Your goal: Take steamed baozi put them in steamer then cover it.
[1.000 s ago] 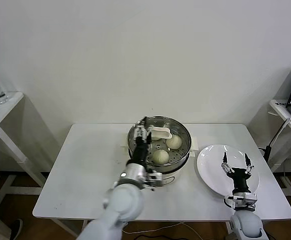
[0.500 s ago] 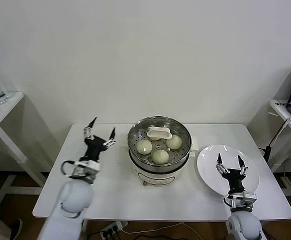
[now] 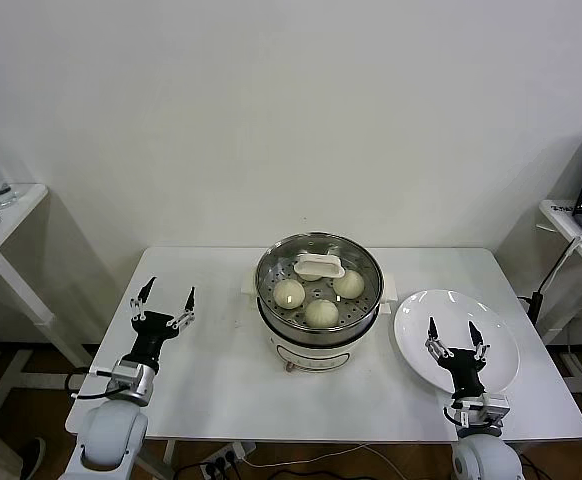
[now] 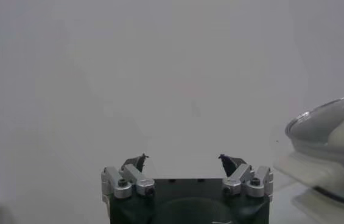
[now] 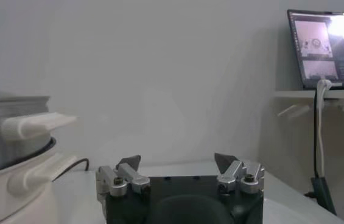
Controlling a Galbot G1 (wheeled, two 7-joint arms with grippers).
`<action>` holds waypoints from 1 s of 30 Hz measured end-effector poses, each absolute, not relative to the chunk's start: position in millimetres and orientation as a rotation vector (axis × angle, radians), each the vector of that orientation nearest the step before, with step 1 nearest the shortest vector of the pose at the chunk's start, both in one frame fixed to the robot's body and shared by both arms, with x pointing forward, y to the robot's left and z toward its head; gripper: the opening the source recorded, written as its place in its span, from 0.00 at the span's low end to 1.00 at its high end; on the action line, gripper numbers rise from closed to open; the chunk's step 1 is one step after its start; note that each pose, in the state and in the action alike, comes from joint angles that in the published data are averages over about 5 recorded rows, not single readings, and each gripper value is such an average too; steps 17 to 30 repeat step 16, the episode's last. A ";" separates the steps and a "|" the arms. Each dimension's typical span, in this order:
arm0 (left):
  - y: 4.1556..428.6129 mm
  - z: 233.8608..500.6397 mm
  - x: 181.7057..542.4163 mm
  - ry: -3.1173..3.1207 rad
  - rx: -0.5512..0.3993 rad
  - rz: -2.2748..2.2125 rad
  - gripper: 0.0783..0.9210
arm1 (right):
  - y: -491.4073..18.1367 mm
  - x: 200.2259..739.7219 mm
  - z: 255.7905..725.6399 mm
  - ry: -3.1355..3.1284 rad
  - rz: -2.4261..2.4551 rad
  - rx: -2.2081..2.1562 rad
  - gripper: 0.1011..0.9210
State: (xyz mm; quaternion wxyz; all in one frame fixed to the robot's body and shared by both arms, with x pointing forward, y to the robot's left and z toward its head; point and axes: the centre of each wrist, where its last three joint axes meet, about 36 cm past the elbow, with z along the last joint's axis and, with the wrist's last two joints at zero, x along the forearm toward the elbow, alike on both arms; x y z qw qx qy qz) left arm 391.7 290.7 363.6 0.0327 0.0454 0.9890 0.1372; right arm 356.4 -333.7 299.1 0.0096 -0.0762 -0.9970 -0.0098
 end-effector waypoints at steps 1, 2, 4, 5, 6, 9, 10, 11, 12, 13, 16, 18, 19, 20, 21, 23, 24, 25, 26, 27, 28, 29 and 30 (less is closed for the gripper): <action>291.9 360.6 389.1 3.048 0.139 0.412 0.88 | -333.1 355.7 299.2 -3.112 -0.030 -0.238 0.88; 293.0 357.8 386.7 3.052 0.139 0.403 0.88 | -332.7 355.3 299.5 -3.111 -0.029 -0.238 0.88; 295.0 352.6 382.4 3.059 0.135 0.388 0.88 | -332.1 355.0 300.1 -3.109 -0.026 -0.236 0.88; 295.9 350.3 380.5 3.062 0.133 0.383 0.88 | -331.9 355.0 300.4 -3.109 -0.024 -0.235 0.88; 296.7 348.3 378.7 3.064 0.132 0.378 0.88 | -331.8 354.9 300.5 -3.108 -0.022 -0.234 0.88; 298.3 343.4 373.3 3.068 0.130 0.371 0.88 | -331.7 354.4 300.3 -3.106 -0.018 -0.236 0.88; 298.7 342.2 371.6 3.069 0.129 0.369 0.88 | -331.6 354.1 300.3 -3.106 -0.017 -0.237 0.88; 299.2 341.2 370.0 3.070 0.129 0.368 0.88 | -331.4 353.8 300.3 -3.106 -0.016 -0.238 0.88; 299.6 340.2 368.6 3.071 0.128 0.367 0.88 | -331.2 353.5 300.4 -3.106 -0.014 -0.240 0.88; 299.9 339.4 367.2 3.072 0.126 0.366 0.88 | -331.1 353.1 300.4 -3.106 -0.013 -0.241 0.88; 300.2 337.9 364.8 3.074 0.125 0.366 0.88 | -331.1 352.3 300.4 -3.106 -0.009 -0.243 0.88; 300.2 337.9 364.8 3.074 0.125 0.366 0.88 | -331.1 352.3 300.4 -3.106 -0.009 -0.243 0.88; 300.2 337.9 364.8 3.074 0.125 0.366 0.88 | -331.1 352.3 300.4 -3.106 -0.009 -0.243 0.88; 300.2 337.9 364.8 3.074 0.125 0.366 0.88 | -331.1 352.3 300.4 -3.106 -0.009 -0.243 0.88; 300.2 337.9 364.8 3.074 0.125 0.366 0.88 | -331.1 352.3 300.4 -3.106 -0.009 -0.243 0.88; 300.2 337.9 364.8 3.074 0.125 0.366 0.88 | -331.1 352.3 300.4 -3.106 -0.009 -0.243 0.88; 300.2 337.9 364.8 3.074 0.125 0.366 0.88 | -331.1 352.3 300.4 -3.106 -0.009 -0.243 0.88; 300.2 337.9 364.8 3.074 0.125 0.366 0.88 | -331.1 352.3 300.4 -3.106 -0.009 -0.243 0.88; 300.2 337.9 364.8 3.074 0.125 0.366 0.88 | -331.1 352.3 300.4 -3.106 -0.009 -0.243 0.88; 300.2 337.9 364.8 3.074 0.125 0.366 0.88 | -331.1 352.3 300.4 -3.106 -0.009 -0.243 0.88; 300.2 337.9 364.8 3.074 0.125 0.366 0.88 | -331.1 352.3 300.4 -3.106 -0.009 -0.243 0.88; 300.2 337.9 364.8 3.074 0.125 0.366 0.88 | -331.1 352.3 300.4 -3.106 -0.009 -0.243 0.88; 300.2 337.9 364.8 3.074 0.125 0.366 0.88 | -331.1 352.3 300.4 -3.106 -0.009 -0.243 0.88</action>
